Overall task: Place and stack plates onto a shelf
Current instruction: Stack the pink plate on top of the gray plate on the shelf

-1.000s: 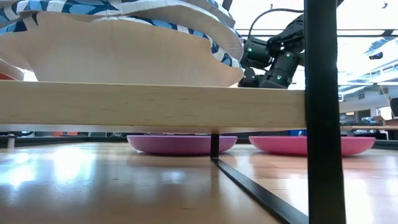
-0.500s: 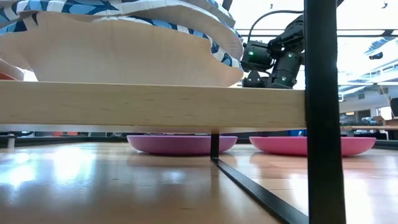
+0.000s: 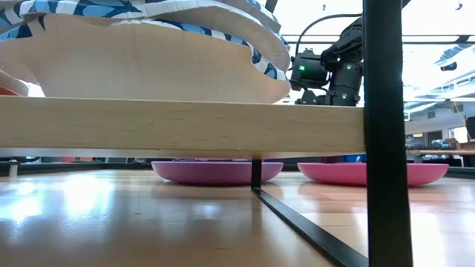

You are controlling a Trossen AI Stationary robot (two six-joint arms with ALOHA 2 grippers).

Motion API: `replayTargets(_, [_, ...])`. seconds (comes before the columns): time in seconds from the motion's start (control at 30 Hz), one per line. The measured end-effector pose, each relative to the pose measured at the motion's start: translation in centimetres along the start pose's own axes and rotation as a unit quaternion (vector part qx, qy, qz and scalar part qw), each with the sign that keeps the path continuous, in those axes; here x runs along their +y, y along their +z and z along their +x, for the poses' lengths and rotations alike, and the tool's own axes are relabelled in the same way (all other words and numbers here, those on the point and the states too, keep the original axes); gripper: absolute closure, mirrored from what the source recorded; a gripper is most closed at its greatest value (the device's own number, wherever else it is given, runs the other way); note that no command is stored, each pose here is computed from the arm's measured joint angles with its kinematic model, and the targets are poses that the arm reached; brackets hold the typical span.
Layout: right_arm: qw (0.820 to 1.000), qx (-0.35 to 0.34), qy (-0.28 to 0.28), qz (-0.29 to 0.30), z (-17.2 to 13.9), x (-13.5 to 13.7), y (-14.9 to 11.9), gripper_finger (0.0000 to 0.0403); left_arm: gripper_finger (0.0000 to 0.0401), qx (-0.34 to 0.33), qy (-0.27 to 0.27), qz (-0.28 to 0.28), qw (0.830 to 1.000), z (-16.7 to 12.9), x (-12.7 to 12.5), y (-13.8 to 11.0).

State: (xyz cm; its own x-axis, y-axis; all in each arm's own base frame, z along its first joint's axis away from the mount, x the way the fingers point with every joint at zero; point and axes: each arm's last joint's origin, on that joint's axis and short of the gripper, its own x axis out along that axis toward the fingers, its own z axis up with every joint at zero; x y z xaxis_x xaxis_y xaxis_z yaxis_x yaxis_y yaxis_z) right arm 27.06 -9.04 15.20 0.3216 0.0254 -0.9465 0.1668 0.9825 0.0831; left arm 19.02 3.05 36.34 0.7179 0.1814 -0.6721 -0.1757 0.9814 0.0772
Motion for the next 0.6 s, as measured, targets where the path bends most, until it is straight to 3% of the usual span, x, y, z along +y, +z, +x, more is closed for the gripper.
replayTargets(0.23, [1.0,0.026,0.0,0.013,-0.01,-0.01,-0.52,0.0286,0.0284,0.0,0.0,0.0,1.0,0.0,0.0,0.0])
replayTargets(0.5, [0.999,0.029,0.007,0.022,-0.04,0.04,-0.56,0.0382,0.0284,0.0,0.0,0.0,1.0,0.0,0.0,0.0])
replayTargets(0.6, [0.999,0.027,0.013,0.022,-0.07,0.07,-0.51,0.0389,0.0284,0.0,0.0,0.0,1.0,0.0,0.0,0.0])
